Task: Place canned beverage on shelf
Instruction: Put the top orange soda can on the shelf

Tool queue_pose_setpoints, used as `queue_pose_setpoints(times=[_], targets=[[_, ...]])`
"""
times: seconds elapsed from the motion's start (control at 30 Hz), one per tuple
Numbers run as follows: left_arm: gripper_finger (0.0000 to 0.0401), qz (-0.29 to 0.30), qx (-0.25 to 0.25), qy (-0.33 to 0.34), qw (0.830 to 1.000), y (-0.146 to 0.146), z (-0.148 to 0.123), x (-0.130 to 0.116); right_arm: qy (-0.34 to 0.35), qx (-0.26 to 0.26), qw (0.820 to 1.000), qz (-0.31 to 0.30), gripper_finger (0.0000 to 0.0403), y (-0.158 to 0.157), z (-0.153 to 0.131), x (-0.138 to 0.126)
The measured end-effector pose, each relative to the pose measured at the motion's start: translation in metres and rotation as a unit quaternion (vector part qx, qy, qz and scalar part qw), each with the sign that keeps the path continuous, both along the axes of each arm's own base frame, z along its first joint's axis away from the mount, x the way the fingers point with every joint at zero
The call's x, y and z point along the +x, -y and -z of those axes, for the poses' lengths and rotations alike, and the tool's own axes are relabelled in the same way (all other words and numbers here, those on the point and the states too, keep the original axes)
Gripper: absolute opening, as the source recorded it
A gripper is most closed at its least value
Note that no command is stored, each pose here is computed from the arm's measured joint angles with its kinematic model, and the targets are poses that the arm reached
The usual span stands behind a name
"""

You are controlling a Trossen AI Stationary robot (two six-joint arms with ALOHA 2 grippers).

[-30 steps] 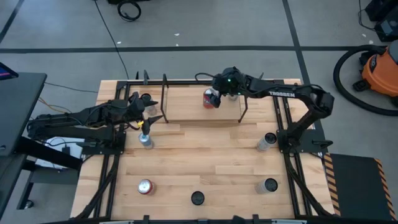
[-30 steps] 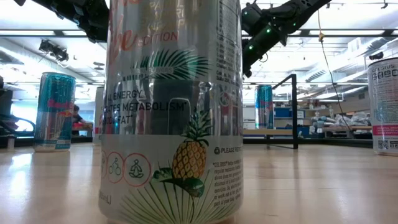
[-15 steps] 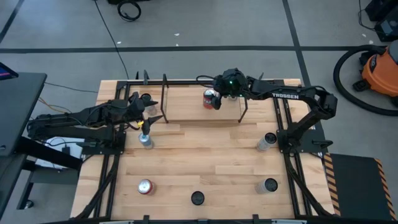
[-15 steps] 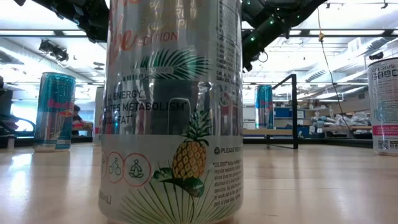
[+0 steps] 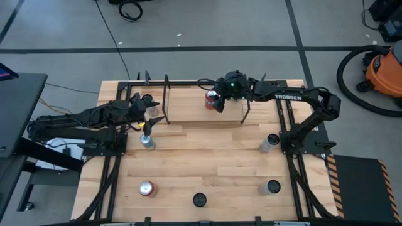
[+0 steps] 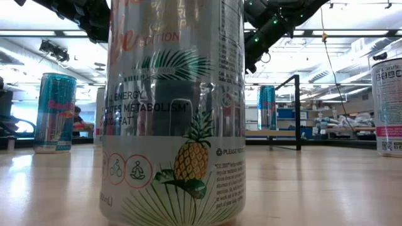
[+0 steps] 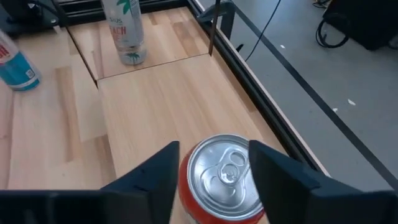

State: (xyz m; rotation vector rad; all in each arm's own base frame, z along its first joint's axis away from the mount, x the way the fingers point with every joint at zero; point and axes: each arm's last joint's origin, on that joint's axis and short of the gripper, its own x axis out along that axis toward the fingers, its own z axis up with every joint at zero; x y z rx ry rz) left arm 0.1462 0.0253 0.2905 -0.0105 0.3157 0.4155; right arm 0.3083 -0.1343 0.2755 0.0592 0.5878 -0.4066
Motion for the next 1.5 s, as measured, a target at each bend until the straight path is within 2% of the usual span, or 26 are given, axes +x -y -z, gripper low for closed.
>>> queue_pose_setpoints(times=[0.2,0.63,0.93,1.5], targets=[[0.0318,0.000,0.000,0.000,1.000,0.000,0.000,0.000,0.000,0.001,1.000,0.000,0.0126,0.000,0.000,0.000],[0.0318,0.000,0.000,0.000,1.000,0.000,0.000,0.000,-0.012,0.026,1.000,0.002,0.0008,0.001,0.003,-0.003],[0.0318,0.000,0.000,0.000,1.000,0.000,0.000,0.000,-0.034,0.053,0.998,0.020,0.0010,0.005,0.008,-0.009],[0.0318,0.000,0.000,0.000,1.000,0.000,0.000,0.000,-0.033,0.058,0.997,0.045,0.0008,0.014,0.009,-0.013]])
